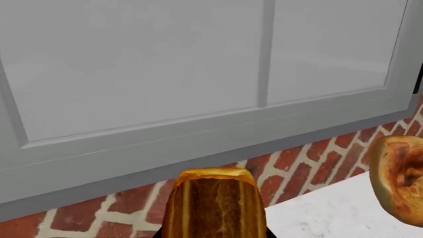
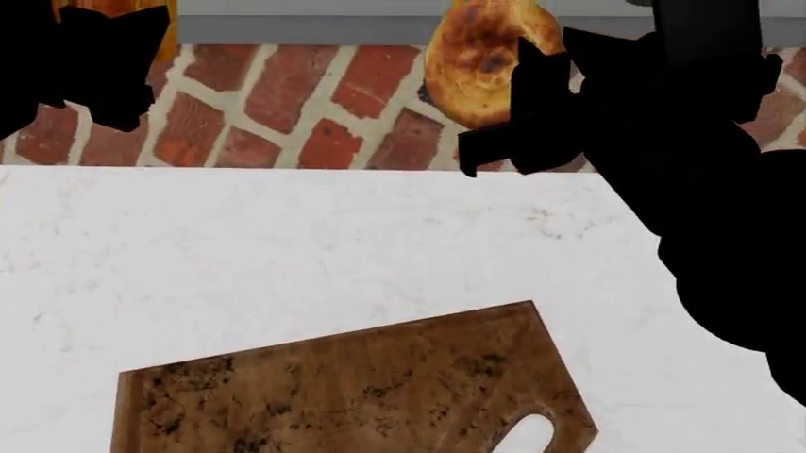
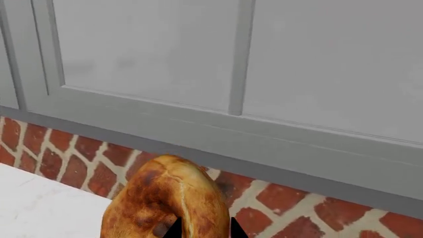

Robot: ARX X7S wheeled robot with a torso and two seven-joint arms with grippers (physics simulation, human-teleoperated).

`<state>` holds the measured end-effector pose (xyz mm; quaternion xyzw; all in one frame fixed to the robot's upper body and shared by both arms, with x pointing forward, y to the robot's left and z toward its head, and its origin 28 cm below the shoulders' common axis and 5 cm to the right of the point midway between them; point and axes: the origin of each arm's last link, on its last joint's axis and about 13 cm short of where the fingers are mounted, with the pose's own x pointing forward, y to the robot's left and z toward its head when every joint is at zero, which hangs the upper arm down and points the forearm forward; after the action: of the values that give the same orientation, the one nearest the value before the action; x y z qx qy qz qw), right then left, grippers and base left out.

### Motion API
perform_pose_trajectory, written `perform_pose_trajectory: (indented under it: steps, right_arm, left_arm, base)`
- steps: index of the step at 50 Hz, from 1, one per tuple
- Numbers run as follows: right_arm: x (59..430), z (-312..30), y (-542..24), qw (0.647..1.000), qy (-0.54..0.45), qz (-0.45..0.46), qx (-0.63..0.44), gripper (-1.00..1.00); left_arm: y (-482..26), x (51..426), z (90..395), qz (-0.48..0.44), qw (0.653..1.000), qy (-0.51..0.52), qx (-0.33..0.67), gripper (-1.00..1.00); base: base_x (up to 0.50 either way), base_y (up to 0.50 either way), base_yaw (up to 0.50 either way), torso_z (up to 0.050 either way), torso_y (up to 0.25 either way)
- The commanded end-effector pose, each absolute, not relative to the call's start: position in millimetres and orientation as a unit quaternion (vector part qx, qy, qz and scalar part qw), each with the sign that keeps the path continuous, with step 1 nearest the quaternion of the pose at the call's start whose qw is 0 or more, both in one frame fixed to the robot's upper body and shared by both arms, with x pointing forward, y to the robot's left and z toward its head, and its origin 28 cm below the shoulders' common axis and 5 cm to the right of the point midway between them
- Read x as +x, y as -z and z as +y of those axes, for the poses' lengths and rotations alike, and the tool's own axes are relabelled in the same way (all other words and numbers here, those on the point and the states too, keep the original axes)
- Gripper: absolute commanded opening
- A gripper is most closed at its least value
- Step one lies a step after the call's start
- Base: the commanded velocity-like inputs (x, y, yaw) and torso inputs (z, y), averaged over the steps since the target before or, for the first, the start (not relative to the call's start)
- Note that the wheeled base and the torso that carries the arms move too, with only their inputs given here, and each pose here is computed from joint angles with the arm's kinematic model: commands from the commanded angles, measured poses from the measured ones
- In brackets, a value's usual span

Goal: Place all breads on the cutting board.

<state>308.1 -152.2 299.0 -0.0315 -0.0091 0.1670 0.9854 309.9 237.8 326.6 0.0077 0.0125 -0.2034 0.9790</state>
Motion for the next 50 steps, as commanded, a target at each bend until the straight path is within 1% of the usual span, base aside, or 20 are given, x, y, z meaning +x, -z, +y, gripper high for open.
perform_pose_trajectory:
  steps: [1,5,7,9,14,16,21,27,31,40,50]
  right_arm:
    - [311,-151,-303,0.984,-0.173,0.006,-0.041,-1.0]
    - [315,-149,-305,0.982,-0.186,0.029,-0.024,-1.0]
    - [317,-149,-301,0.984,-0.176,0.034,-0.027,-1.0]
    - [316,-147,-298,0.982,-0.185,0.041,-0.024,-1.0]
    - [314,-142,-287,0.972,-0.222,0.079,-0.015,-1.0]
    - [314,-140,-284,0.969,-0.229,0.088,-0.012,-1.0]
    - [315,-137,-273,0.963,-0.242,0.114,-0.02,-1.0]
    - [318,-134,-263,0.955,-0.257,0.147,0.015,-1.0]
    - [320,-133,-257,0.952,-0.264,0.158,0.009,-1.0]
    - [324,-127,-243,0.937,-0.272,0.215,0.031,-1.0]
    - [326,-126,-230,0.922,-0.291,0.244,0.069,-1.0]
  left_arm:
    - [-331,309,240,0.001,0.98,0.197,0.002,-1.0]
    - [-331,309,239,0.001,0.98,0.198,0.001,-1.0]
    - [-330,309,240,0.001,0.98,0.199,-0.001,-1.0]
    - [-331,309,241,-0.001,0.98,0.199,-0.016,-1.0]
    - [-328,310,240,0.003,0.98,0.199,-0.008,-1.0]
    - [-329,309,239,0.004,0.978,0.207,-0.028,-1.0]
    - [-329,308,240,0.004,0.979,0.203,-0.017,-1.0]
    - [-328,308,240,0.005,0.979,0.204,-0.018,-1.0]
    - [-327,309,240,0.006,0.979,0.204,-0.016,-1.0]
    - [-327,309,241,0.008,0.978,0.206,-0.014,-1.0]
    - [-328,310,238,0.004,0.978,0.207,-0.002,-1.0]
  base:
    - [0.0,0.0,0.0,0.0,0.0]
    - [0.0,0.0,0.0,0.0,0.003]
    - [0.0,0.0,0.0,0.0,0.0]
    - [0.0,0.0,0.0,0.0,0.0]
    - [0.0,0.0,0.0,0.0,0.0]
    - [0.0,0.0,0.0,0.0,0.0]
    - [0.0,0.0,0.0,0.0,0.002]
    - [0.0,0.0,0.0,0.0,0.0]
    - [0.0,0.0,0.0,0.002,0.003]
    - [0.0,0.0,0.0,0.0,0.001]
    - [0.0,0.0,0.0,0.0,0.001]
